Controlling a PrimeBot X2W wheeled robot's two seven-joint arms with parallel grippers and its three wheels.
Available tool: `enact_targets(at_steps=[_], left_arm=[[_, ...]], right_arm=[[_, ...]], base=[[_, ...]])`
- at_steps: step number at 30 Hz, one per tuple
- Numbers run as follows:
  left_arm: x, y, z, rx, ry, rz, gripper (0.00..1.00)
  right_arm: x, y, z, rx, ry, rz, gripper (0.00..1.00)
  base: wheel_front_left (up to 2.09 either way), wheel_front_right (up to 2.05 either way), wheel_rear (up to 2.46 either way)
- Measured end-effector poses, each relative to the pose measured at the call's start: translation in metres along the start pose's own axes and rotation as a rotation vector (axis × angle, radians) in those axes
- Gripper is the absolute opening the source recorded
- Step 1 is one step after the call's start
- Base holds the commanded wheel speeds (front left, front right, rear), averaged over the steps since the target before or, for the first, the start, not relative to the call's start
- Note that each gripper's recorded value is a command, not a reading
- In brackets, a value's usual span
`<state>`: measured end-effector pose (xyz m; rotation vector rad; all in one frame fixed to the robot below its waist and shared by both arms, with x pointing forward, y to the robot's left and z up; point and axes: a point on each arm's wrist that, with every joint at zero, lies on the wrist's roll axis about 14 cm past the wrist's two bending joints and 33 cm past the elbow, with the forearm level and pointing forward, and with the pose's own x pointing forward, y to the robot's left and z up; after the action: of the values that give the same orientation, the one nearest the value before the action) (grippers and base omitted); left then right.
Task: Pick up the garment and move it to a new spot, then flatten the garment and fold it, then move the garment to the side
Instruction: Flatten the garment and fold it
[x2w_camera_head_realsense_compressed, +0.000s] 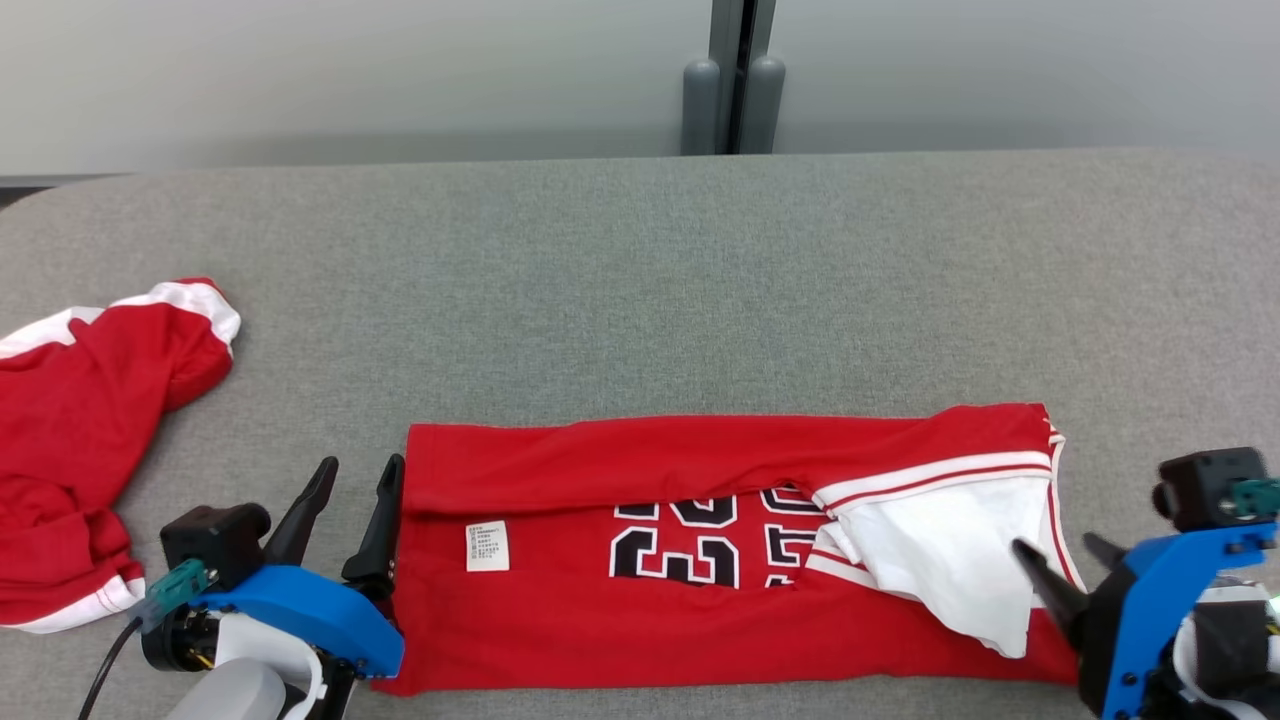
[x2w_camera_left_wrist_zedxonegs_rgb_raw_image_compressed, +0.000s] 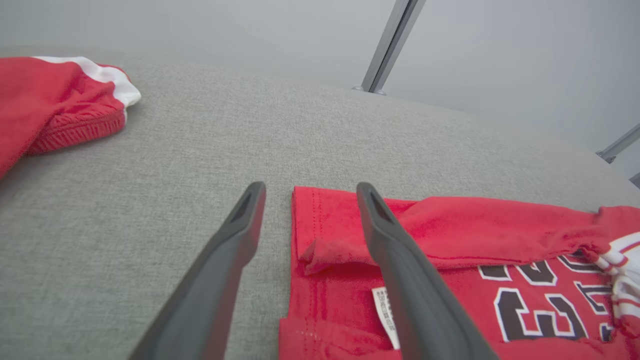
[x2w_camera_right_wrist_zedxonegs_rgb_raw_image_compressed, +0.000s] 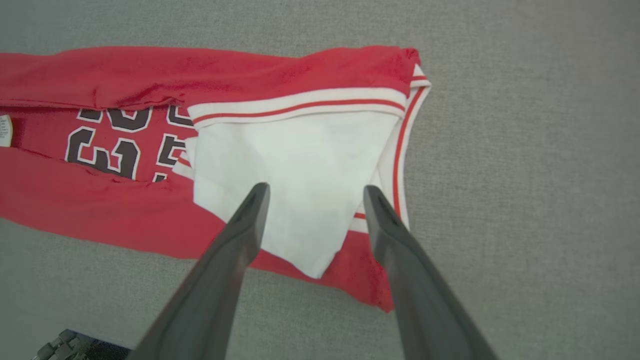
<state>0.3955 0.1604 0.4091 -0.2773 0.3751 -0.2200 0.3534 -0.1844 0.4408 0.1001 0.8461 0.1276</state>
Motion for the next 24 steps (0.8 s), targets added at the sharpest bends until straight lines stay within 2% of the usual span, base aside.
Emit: enact_targets(at_steps=[5,9,13,24], left_arm=[[-0.011,-0.001,0.025,-0.055,-0.127,0.052,1.0],[-0.02,-0.006,0.059,-0.044,-0.262,0.064,1.0],[-0.032,-0.005,0.065,-0.026,-0.321,0.087,1.0],[-0.037,0.003,0.036,-0.002,-0.267,0.116,1.0]], right_arm=[[-0.009,-0.02,0.028,0.043,-0.176,-0.076,1.0],[-0.004,-0.034,0.027,0.094,-0.22,-0.107,1.0],[0.009,-0.042,0.016,0.144,-0.203,-0.114,1.0],[0.052,-0.048,-0.02,0.288,-0.092,-0.095,1.0]], base=[[0.0,0.0,0.0],[0.0,0.0,0.0],[0.0,0.0,0.0],[0.0,0.0,0.0]])
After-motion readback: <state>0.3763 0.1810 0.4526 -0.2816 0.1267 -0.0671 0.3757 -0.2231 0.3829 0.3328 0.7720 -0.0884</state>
